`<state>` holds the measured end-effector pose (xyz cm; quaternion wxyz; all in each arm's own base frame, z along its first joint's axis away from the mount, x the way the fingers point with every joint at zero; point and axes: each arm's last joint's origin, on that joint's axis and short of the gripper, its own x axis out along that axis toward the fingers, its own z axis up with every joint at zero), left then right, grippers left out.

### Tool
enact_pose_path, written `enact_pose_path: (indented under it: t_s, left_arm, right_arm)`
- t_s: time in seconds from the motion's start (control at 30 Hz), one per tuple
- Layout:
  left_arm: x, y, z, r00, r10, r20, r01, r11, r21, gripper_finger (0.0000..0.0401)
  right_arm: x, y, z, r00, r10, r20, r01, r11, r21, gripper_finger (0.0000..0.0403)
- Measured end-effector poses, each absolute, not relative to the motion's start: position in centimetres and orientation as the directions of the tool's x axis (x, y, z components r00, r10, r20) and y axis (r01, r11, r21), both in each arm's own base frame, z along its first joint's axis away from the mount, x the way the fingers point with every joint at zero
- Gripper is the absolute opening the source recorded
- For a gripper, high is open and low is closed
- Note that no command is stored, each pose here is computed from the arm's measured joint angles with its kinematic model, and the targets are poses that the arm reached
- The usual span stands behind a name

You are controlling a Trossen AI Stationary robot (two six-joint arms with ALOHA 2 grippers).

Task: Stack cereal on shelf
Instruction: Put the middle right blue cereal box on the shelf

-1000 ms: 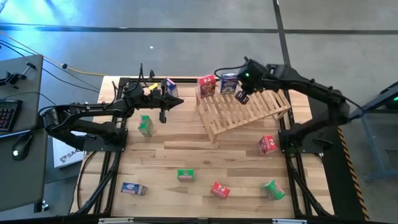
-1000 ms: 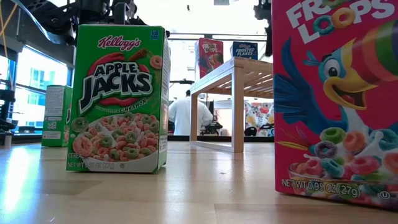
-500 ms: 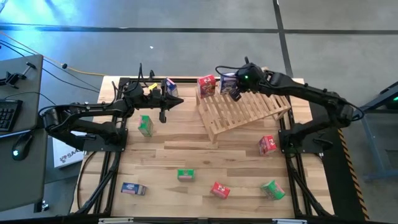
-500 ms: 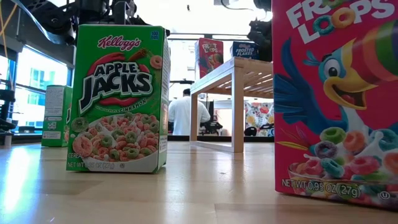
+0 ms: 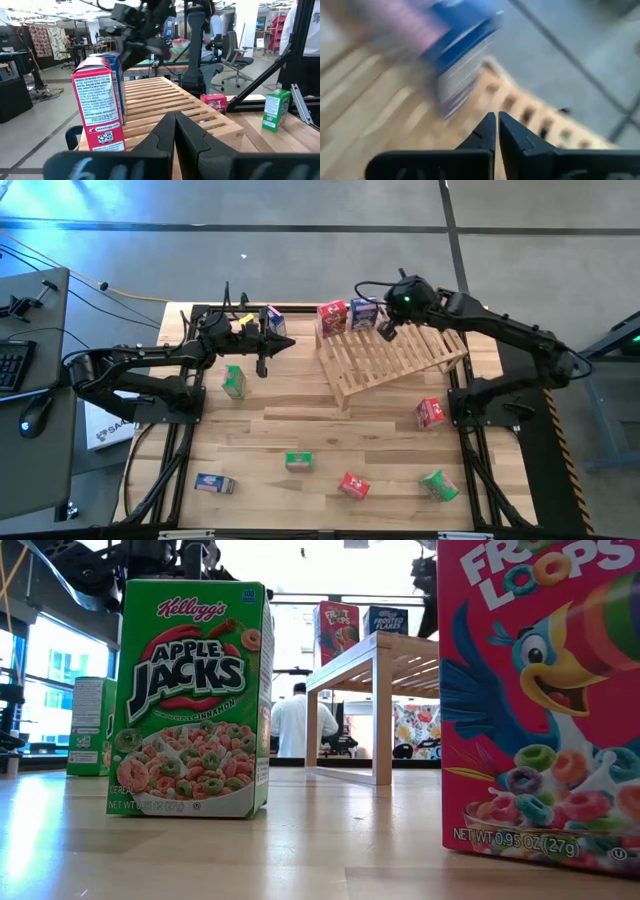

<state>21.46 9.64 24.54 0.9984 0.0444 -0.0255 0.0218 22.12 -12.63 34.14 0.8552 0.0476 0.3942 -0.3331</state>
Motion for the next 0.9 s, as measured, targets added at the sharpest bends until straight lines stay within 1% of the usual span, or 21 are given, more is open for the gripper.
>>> enact_pose_path:
  t_s: [0.1, 0.2, 0.37, 0.47, 0.53, 0.73, 0.8, 0.9]
  left_arm:
    - [21.5, 9.6, 24.5, 0.998, 0.041, 0.05, -0.046, 0.995, 0.086, 0.0]
    - [21.5, 9.6, 24.5, 0.998, 0.041, 0.05, -0.046, 0.995, 0.088, 0.0]
    - [21.5, 9.6, 24.5, 0.998, 0.042, 0.054, -0.047, 0.994, 0.096, 0.0]
    - [21.5, 9.6, 24.6, 0.998, 0.042, 0.055, -0.047, 0.994, 0.096, 0.0]
    - [21.5, 9.6, 24.5, 0.998, 0.042, 0.054, -0.047, 0.994, 0.096, 0.0]
    - [21.5, 9.6, 24.5, 0.998, 0.042, 0.054, -0.047, 0.995, 0.093, 0.0]
    - [21.5, 9.6, 24.5, 0.998, 0.042, 0.054, -0.046, 0.995, 0.089, 0.0]
    - [21.5, 9.6, 24.5, 0.998, 0.042, 0.054, -0.046, 0.995, 0.089, 0.0]
  right_arm:
    - [21.9, -11.7, 33.7, 0.545, -0.419, -0.727, 0.543, 0.836, -0.075, 0.0]
    - [22.5, -11.5, 32.5, 0.579, -0.385, -0.719, 0.515, 0.856, -0.044, 0.0]
    - [23.4, -12.1, 30.6, 0.596, -0.432, -0.677, 0.535, 0.842, -0.065, 0.0]
    - [23.5, -12.3, 30.3, 0.598, -0.464, -0.653, 0.554, 0.829, -0.082, 0.0]
    - [23.4, -12.3, 30.1, 0.59, -0.469, -0.658, 0.557, 0.826, -0.089, 0.0]
    - [23.7, -12.4, 30.3, 0.613, -0.477, -0.63, 0.559, 0.825, -0.08, 0.0]
    - [23.7, -12.2, 30.4, 0.639, -0.441, -0.63, 0.531, 0.846, -0.054, 0.0]
    - [24.0, -11.7, 30.3, 0.701, -0.327, -0.634, 0.439, 0.898, 0.022, 0.0]
